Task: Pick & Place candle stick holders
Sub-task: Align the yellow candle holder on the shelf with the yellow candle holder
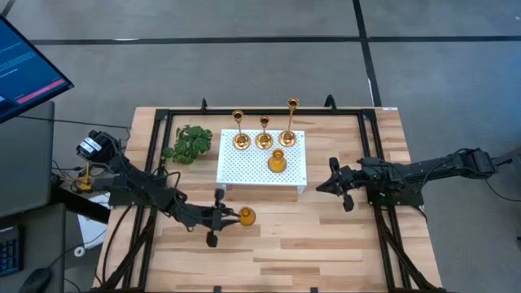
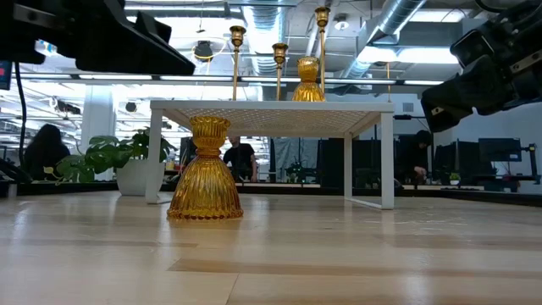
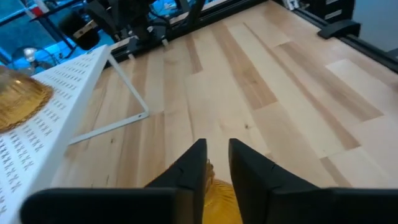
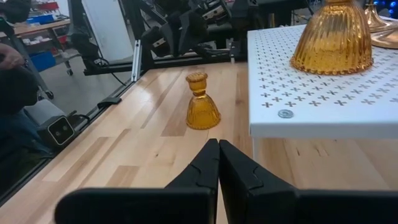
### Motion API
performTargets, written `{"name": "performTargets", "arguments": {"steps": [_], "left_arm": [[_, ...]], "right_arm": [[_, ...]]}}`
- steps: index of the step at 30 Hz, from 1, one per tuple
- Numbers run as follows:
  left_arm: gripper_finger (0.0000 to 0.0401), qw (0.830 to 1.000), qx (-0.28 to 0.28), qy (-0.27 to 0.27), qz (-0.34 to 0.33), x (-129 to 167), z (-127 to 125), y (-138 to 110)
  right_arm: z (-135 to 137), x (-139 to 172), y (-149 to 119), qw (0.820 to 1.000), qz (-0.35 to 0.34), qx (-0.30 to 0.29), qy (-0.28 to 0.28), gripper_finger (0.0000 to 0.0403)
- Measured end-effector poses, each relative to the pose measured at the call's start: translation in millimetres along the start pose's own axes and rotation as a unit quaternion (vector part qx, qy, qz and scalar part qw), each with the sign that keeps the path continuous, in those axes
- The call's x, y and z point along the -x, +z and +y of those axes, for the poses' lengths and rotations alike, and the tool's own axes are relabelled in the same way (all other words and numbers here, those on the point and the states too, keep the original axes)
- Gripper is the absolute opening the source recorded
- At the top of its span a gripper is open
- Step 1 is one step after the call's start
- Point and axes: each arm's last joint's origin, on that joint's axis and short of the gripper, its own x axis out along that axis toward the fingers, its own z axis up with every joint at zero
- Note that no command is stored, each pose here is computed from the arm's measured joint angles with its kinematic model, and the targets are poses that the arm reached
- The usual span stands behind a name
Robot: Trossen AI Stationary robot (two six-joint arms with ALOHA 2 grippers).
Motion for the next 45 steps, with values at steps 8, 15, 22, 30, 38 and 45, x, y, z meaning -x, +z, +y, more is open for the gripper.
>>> {"name": "performTargets", "arguments": {"steps": [8,15,22,30,38,45], "left_arm": [[0.0107,0.999,0.010,-0.024,-0.019,-2.5,3.5,2.5],[0.0125,0.999,0.017,-0.026,-0.027,-6.0,9.8,2.9],[0.0123,0.993,0.055,-0.104,-0.029,-25.0,16.5,1.3],[0.0122,0.994,0.050,-0.093,0.013,-40.8,10.1,-10.9],[0.0118,0.997,0.055,-0.049,0.012,-37.7,15.0,-6.8],[0.0118,0.994,0.085,-0.032,0.055,-32.6,17.5,-11.1]], "right_arm": [[-0.4,0.0,-2.2,1.000,0.011,-0.002,-0.003,0.0000],[-0.4,0.1,-2.1,1.000,0.010,-0.002,-0.004,0.0000],[-2.0,0.1,-2.2,1.000,0.008,-0.002,-0.030,0.0000],[-2.0,0.1,-2.8,0.999,0.012,-0.003,-0.030,0.0000],[-2.0,0.1,-3.2,0.999,0.014,-0.003,-0.030,0.0000],[-2.3,0.2,-5.3,0.999,0.024,-0.005,-0.032,0.0000]]}}
